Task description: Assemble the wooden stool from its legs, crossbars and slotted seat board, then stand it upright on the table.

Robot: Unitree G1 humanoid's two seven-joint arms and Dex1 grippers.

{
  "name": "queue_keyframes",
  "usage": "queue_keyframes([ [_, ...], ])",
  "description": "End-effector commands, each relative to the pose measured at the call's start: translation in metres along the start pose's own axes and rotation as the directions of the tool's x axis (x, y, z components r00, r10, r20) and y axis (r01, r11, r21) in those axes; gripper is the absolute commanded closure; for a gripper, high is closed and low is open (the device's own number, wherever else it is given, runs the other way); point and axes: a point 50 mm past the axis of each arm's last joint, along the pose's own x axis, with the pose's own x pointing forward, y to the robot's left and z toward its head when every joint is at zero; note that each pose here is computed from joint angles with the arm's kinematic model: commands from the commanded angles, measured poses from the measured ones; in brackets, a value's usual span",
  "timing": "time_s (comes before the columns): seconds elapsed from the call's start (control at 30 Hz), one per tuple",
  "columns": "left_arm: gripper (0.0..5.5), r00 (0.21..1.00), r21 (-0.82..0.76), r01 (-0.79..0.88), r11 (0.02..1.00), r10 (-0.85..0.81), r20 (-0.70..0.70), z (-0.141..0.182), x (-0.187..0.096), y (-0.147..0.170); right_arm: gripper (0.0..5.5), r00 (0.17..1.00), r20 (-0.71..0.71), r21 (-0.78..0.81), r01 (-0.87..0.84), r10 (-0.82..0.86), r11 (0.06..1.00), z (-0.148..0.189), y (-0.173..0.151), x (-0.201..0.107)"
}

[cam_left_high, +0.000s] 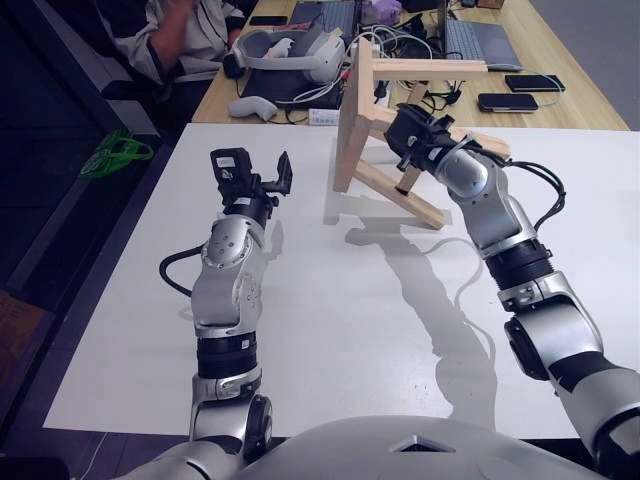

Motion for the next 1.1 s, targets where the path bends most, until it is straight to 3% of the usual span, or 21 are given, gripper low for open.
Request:
queue_keyframes([
  [0.03,1.45,1.0,0.012,-0.009,1.0,0.009,0.008,0.003,0.002,0.001,3.63,0.996,-0.043,0.178,-0.063,0.072,0.982,-0.016,0.02,-0.002],
  [0.37,1.45,1.0,-0.019,-0.007,1.0,0.006,-0.013,-0.003,-0.001,0.0,3.63,1.0,0.013,0.437,0.019,-0.028,0.899,-0.02,0.024,-0.017],
  [0.63,1.45,1.0,-0.014,-0.005,1.0,0.005,-0.018,-0.004,-0.001,0.0,3.64,0.998,0.001,0.534,0.047,-0.056,0.844,-0.024,0.024,-0.02],
  [0.77,1.45,1.0,-0.013,-0.005,1.0,0.005,-0.017,-0.004,-0.001,0.0,3.81,0.995,-0.014,0.6,0.087,-0.098,0.795,-0.027,0.02,-0.021],
  [0.93,1.45,1.0,-0.011,-0.003,1.0,0.003,-0.014,-0.003,0.0,-0.001,4.43,0.993,-0.026,0.619,0.107,-0.116,0.778,-0.03,0.019,-0.022],
  [1.1,1.45,1.0,-0.008,-0.002,1.0,0.002,-0.015,-0.003,0.0,-0.001,4.49,0.993,-0.031,0.627,0.11,-0.116,0.772,-0.032,0.022,-0.024],
])
